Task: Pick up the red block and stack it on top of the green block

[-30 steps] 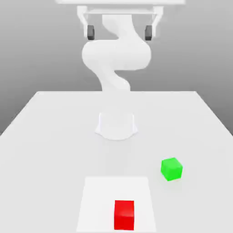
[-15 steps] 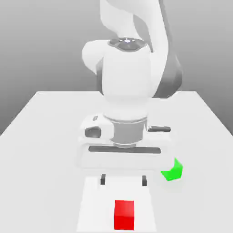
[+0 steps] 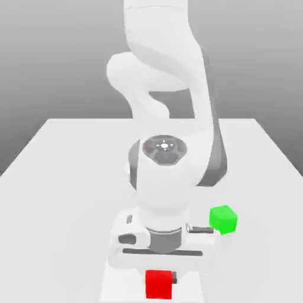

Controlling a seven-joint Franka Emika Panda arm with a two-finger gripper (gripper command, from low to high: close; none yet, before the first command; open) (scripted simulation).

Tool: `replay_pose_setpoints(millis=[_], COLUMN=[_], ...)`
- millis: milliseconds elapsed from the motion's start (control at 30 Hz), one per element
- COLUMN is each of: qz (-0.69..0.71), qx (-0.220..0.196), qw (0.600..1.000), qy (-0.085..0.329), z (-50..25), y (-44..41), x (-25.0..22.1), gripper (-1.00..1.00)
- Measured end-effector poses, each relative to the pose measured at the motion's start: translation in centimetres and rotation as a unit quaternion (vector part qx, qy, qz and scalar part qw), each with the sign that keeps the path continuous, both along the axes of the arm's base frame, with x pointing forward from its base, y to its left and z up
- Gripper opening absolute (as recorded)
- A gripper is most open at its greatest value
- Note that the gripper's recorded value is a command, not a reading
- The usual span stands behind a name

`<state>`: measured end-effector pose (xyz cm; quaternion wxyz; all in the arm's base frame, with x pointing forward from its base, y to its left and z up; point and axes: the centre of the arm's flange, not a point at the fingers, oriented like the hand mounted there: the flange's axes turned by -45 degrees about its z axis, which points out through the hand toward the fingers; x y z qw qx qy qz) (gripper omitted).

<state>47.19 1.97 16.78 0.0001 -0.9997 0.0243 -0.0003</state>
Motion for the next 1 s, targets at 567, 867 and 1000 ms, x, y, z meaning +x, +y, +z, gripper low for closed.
replay_pose_setpoints(millis=[567, 867, 1000], qz=[0.267, 0.299, 0.295], qx=[0.013, -0.006, -0.002], qw=[0.964, 0.954, 0.955], qy=[0.0, -0.001, 0.0], z=[8.2, 3.7, 1.6], y=[15.8, 16.3, 16.0], x=[-17.0, -19.2, -19.4], gripper=[-1.0, -1.0, 1.0])
